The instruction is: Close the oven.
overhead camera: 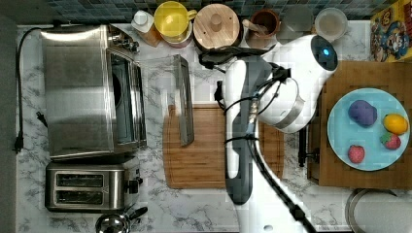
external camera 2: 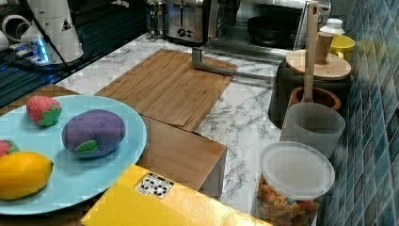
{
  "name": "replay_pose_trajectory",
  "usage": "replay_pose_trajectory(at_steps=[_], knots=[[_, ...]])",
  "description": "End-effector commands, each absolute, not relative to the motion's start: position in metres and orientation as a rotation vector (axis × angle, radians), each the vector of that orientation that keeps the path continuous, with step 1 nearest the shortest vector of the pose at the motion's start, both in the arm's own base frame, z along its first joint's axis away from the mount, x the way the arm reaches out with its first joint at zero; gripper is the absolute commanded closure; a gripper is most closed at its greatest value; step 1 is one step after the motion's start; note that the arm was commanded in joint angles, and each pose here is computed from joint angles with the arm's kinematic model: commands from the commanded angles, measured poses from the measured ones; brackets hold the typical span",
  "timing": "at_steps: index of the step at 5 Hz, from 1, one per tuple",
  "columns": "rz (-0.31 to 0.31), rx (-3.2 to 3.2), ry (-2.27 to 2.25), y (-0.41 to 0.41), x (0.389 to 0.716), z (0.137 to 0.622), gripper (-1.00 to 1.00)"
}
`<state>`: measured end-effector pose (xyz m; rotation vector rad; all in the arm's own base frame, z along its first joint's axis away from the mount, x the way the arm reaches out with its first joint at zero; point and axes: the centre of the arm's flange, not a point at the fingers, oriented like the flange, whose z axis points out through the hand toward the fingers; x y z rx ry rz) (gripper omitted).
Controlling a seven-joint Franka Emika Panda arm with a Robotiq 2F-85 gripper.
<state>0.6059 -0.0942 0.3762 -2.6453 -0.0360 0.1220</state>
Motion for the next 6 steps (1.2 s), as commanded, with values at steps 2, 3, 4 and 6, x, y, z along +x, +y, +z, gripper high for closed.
replay_pose_trajectory(at_steps=[2,3,4,6], knots=[[-0.026,-2.441,-0.175,-0.04,0.62,0.323,1.0],[-0.083,-2.472,-0.154,-0.045,0.626,0.308,1.0],[-0.055,-2.505,-0.123,-0.048,0.635,0.295,1.0],[-0.002,-2.586,-0.17,-0.037,0.638,0.283,1.0]])
